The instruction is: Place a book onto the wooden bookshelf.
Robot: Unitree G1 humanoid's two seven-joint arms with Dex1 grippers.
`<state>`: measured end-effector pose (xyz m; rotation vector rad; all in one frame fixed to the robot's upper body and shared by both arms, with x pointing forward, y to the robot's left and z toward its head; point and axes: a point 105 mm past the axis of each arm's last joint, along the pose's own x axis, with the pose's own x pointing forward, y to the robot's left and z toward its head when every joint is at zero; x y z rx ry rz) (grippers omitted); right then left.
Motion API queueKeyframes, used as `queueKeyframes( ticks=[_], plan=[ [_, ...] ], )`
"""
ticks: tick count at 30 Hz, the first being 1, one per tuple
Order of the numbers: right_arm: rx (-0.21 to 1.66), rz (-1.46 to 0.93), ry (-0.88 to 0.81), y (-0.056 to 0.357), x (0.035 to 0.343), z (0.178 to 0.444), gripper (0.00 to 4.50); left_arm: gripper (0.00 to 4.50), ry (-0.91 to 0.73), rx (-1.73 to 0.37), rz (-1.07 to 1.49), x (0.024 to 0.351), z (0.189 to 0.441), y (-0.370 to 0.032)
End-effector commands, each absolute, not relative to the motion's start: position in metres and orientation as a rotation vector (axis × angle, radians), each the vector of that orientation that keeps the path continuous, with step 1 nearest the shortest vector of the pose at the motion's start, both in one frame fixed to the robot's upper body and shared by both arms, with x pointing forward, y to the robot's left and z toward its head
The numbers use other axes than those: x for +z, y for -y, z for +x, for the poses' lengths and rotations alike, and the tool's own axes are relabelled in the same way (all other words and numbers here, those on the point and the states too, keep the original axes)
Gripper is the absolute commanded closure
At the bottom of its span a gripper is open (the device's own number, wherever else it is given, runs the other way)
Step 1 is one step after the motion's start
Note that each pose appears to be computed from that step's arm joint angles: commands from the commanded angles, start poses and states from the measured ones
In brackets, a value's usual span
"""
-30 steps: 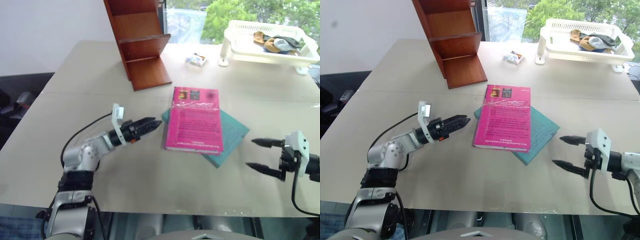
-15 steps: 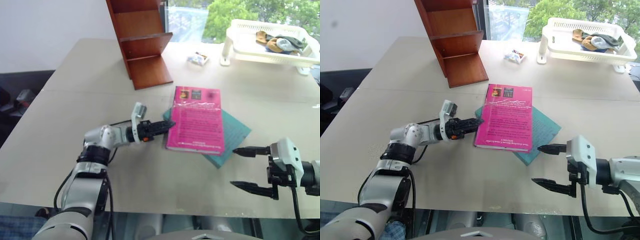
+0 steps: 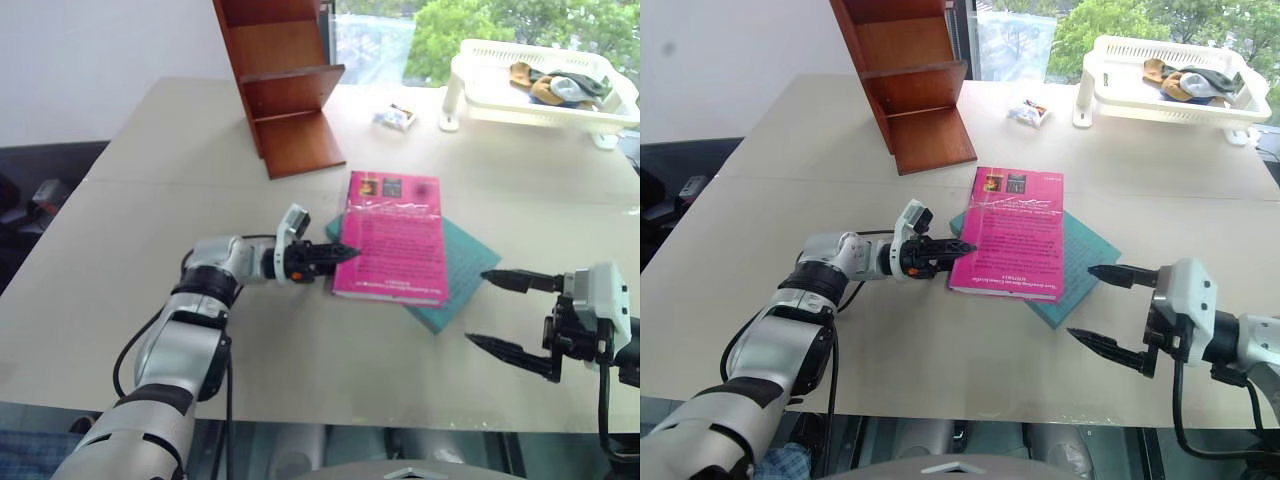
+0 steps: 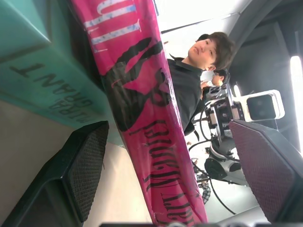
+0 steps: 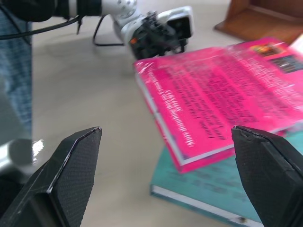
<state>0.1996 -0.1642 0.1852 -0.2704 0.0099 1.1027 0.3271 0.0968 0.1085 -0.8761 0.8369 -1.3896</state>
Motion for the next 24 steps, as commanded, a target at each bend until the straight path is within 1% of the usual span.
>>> queueKeyframes(
  ticks=[1,8,9,10,12,14,15,16,18,19,22,24],
  plan=[
    [1.105,-0.277,0.064,0.161,0.204,0.198,0.0,0.06,-0.914,-1.415,-0.886,0.103,0.319,-0.093],
    [1.108,-0.284,0.042,0.16,0.202,0.2,0.0,0.06,-0.895,-1.443,-0.919,0.109,0.318,-0.092],
    [1.108,-0.284,0.039,0.16,0.201,0.2,0.0,0.29,-0.894,-1.443,-0.928,0.11,0.318,-0.093],
    [1.109,-0.283,0.037,0.16,0.2,0.2,0.0,0.29,-0.892,-1.444,-0.936,0.111,0.318,-0.094],
    [1.11,-0.285,0.029,0.16,0.198,0.201,0.0,1.05,-0.888,-1.446,-0.959,0.114,0.317,-0.096],
    [1.108,-0.292,0.023,0.161,0.197,0.202,0.0,2.04,-0.895,-1.446,-0.976,0.116,0.315,-0.097],
    [1.107,-0.294,0.023,0.161,0.196,0.202,0.0,2.45,-0.909,-1.437,-0.975,0.114,0.313,-0.099],
    [1.108,-0.296,0.022,0.161,0.196,0.202,0.0,3.01,-0.919,-1.43,-0.972,0.112,0.313,-0.1],
    [1.11,-0.296,0.023,0.161,0.196,0.202,0.0,3.95,-0.935,-1.415,-0.961,0.108,0.31,-0.102],
    [1.111,-0.297,0.022,0.161,0.196,0.202,0.0,4.19,-0.932,-1.416,-0.972,0.11,0.309,-0.104],
    [1.11,-0.299,0.021,0.163,0.196,0.202,0.0,4.19,-0.898,-1.456,-0.991,0.124,0.303,-0.106],
    [1.105,-0.298,0.026,0.164,0.197,0.202,0.0,4.19,-0.838,-1.509,-0.954,0.137,0.298,-0.104]
  ],
)
